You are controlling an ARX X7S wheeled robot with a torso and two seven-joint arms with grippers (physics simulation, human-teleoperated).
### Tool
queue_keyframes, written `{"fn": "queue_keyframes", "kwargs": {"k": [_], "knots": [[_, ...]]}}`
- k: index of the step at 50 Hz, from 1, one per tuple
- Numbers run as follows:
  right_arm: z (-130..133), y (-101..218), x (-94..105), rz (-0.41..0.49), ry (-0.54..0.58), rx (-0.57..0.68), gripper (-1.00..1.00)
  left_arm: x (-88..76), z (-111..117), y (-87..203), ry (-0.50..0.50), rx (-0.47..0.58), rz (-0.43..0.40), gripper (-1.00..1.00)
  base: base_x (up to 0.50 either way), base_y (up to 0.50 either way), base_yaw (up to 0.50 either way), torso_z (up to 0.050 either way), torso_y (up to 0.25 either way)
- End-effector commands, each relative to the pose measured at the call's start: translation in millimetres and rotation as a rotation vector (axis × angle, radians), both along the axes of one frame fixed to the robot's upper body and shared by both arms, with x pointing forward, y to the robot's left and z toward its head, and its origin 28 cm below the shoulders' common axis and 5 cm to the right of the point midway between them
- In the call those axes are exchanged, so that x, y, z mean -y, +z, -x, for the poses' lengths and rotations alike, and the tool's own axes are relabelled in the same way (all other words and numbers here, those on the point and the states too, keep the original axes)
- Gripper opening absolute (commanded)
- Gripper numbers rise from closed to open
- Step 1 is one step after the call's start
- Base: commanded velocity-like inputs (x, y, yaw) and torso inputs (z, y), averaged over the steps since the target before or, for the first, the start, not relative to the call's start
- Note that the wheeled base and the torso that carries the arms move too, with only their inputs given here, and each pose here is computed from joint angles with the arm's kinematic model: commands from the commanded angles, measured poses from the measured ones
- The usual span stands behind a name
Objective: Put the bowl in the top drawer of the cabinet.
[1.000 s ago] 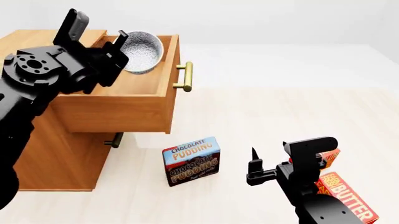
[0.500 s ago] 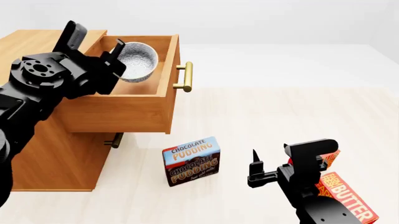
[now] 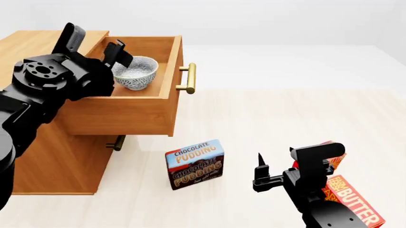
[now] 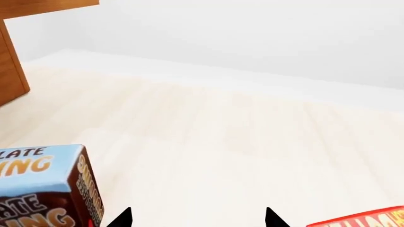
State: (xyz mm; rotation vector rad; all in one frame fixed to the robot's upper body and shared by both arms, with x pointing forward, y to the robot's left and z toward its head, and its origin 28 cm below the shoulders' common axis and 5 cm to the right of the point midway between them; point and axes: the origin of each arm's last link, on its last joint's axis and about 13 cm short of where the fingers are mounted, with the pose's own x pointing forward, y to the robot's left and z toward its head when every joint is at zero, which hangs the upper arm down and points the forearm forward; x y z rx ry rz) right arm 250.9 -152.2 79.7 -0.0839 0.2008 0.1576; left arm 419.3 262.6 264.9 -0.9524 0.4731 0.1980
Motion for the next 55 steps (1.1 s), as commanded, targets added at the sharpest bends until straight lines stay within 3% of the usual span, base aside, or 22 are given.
{"fn": "queue_keyframes", "kwargs": {"k": [1, 24, 38, 55], "knots": [[0, 1, 0.4, 0.001, -0.002, 0.001, 1.0, 1.7, 0, -7, -0.002, -0.016, -0.022, 1.0, 0.0, 0.0, 0.0, 0.0, 0.0], [1, 2, 0.2, 0.003, 0.002, 0.007, 1.0, -9.6, -1, 19, 0.043, 0.085, -0.067, 1.0, 0.0, 0.0, 0.0, 0.0, 0.0], [1, 0, 1.1, 0.003, 0.0, 0.004, 1.0, -7.1, 3, 36, -0.06, 0.196, -0.04, 1.0, 0.0, 0.0, 0.0, 0.0, 0.0], [2, 0, 1.2, 0.004, -0.001, 0.005, 1.0, -2.3, 31, 59, -0.13, 0.349, -0.018, 1.0, 0.0, 0.0, 0.0, 0.0, 0.0]]}}
